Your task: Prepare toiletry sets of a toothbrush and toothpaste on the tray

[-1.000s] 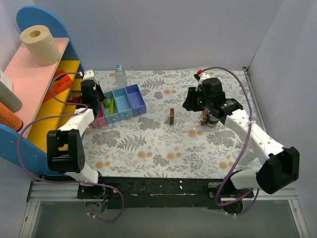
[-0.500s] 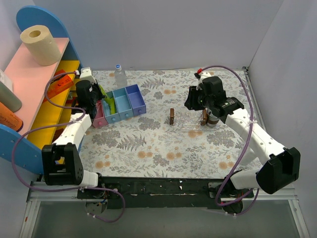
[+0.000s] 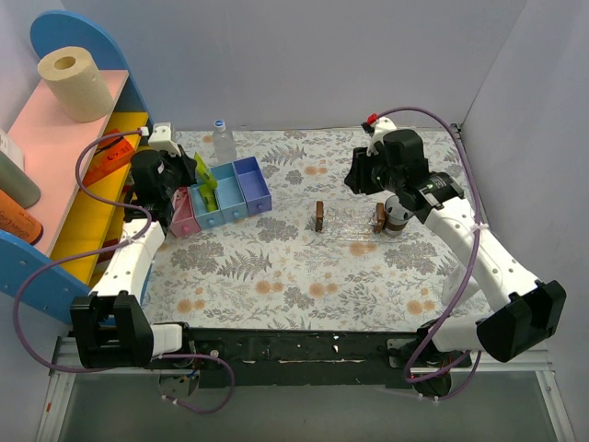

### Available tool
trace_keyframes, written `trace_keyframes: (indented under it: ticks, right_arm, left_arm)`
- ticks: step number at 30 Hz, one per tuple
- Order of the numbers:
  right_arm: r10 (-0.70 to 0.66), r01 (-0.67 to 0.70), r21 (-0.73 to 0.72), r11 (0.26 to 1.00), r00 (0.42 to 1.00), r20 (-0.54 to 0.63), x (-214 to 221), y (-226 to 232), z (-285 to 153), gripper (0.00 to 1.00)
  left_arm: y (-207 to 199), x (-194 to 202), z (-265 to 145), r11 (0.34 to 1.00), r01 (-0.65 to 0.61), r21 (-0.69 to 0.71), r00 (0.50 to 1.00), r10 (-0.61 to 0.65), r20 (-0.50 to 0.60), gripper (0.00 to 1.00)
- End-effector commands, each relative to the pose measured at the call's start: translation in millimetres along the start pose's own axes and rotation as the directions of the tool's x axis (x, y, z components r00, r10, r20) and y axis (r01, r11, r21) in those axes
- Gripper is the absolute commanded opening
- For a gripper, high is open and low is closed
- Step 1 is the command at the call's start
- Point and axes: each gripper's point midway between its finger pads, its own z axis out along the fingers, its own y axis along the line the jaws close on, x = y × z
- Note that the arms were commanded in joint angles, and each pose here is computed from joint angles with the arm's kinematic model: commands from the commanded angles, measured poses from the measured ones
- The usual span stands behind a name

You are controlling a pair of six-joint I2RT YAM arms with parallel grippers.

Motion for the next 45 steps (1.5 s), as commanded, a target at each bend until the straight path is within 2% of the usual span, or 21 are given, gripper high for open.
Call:
trace_keyframes:
  ticks: [1, 10, 12, 15, 25, 29, 32, 45]
  right_arm:
    - [-0.101, 0.121, -0.148, 0.982, 0.986, 0.136, -47, 35, -27, 0.4]
    - [-0.217, 0.286, -0.341, 0.895, 0.95, 0.225, -70, 93, -38, 0.39]
    - [-0.246, 0.328, -0.392, 0.86, 0.938, 0.245, -72, 109, -42, 0.39]
    - [-0.284, 0.377, -0.477, 0.794, 0.924, 0.256, -67, 131, -41, 0.38]
    - [-0.322, 0.422, -0.683, 0.596, 0.905, 0.277, -62, 171, -46, 0.37]
    - [-0.344, 0.421, -0.699, 0.579, 0.903, 0.258, -52, 170, -44, 0.42]
    - [-0.367, 0.414, -0.696, 0.586, 0.902, 0.228, -44, 165, -39, 0.44]
    - [-0.367, 0.402, -0.748, 0.528, 0.903, 0.226, -38, 178, -39, 0.41]
  left_arm:
    - [-49, -42, -24, 0.969, -0.06, 0.241, 0.996, 0.042, 0.079, 0.0]
    - [-93, -48, -45, 0.877, -0.077, 0.474, 0.996, 0.051, 0.069, 0.0]
    - [-107, -47, -54, 0.829, -0.07, 0.554, 0.997, 0.046, 0.057, 0.0]
    - [-143, -40, -70, 0.721, -0.052, 0.691, 0.999, 0.045, 0.028, 0.0]
    - [-217, -16, -111, 0.467, 0.01, 0.884, 0.996, 0.071, -0.049, 0.0]
    - [-231, -11, -123, 0.384, 0.037, 0.923, 0.995, 0.069, -0.069, 0.0]
    - [-235, -11, -131, 0.339, 0.052, 0.939, 0.995, 0.064, -0.078, 0.0]
    - [-244, -3, -140, 0.276, 0.081, 0.958, 0.991, 0.083, -0.108, 0.0]
